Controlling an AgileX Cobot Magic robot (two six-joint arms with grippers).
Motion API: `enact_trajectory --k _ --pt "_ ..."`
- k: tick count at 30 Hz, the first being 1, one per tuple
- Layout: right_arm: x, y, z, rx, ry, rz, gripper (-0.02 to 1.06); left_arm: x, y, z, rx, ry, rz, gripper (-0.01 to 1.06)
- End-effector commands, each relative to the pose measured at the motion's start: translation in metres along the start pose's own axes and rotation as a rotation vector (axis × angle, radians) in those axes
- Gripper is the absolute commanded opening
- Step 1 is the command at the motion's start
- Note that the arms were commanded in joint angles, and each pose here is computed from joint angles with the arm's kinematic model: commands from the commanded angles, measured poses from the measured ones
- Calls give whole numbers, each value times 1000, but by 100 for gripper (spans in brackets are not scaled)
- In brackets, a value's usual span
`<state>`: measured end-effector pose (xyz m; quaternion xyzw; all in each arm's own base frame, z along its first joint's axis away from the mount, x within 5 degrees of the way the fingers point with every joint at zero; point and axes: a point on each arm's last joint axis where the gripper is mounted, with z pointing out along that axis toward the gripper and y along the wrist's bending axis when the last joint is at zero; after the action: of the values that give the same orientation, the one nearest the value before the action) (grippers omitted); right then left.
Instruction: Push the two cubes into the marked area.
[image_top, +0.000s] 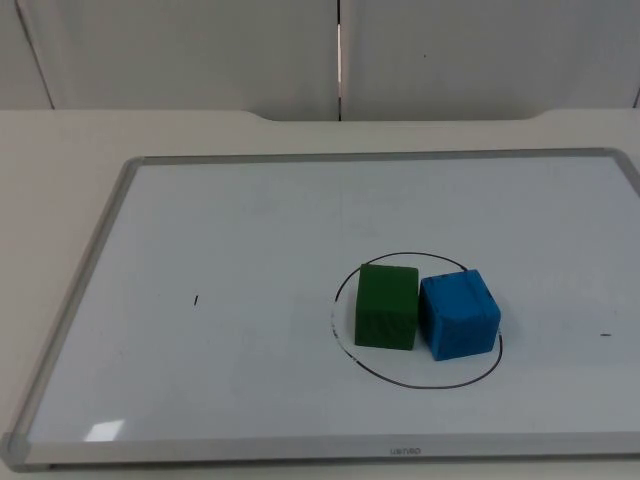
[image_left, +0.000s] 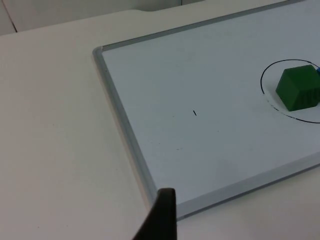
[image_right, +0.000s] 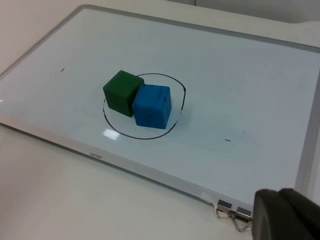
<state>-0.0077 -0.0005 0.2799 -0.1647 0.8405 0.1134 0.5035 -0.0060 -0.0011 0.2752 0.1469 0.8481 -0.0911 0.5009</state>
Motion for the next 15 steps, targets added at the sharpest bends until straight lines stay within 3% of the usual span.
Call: enact_trajectory --k 1,7,9,10,14,15 --pt "0 0 0 3 -9 -8 0 0 -1 1 9 -9 -14 83" --pt "0 0 0 1 -9 -10 4 0 -1 1 9 -9 -14 83" --pt "0 0 0 1 -9 -10 15 0 -1 1 9 -9 -14 83" --pt "0 0 0 1 -9 -10 15 0 -1 1 9 -9 -14 83" --pt "0 0 0 1 -9 -10 49 0 -1 1 9 -9 -14 83" --pt "0 0 0 1 -9 -10 49 0 -1 1 9 -9 -14 83"
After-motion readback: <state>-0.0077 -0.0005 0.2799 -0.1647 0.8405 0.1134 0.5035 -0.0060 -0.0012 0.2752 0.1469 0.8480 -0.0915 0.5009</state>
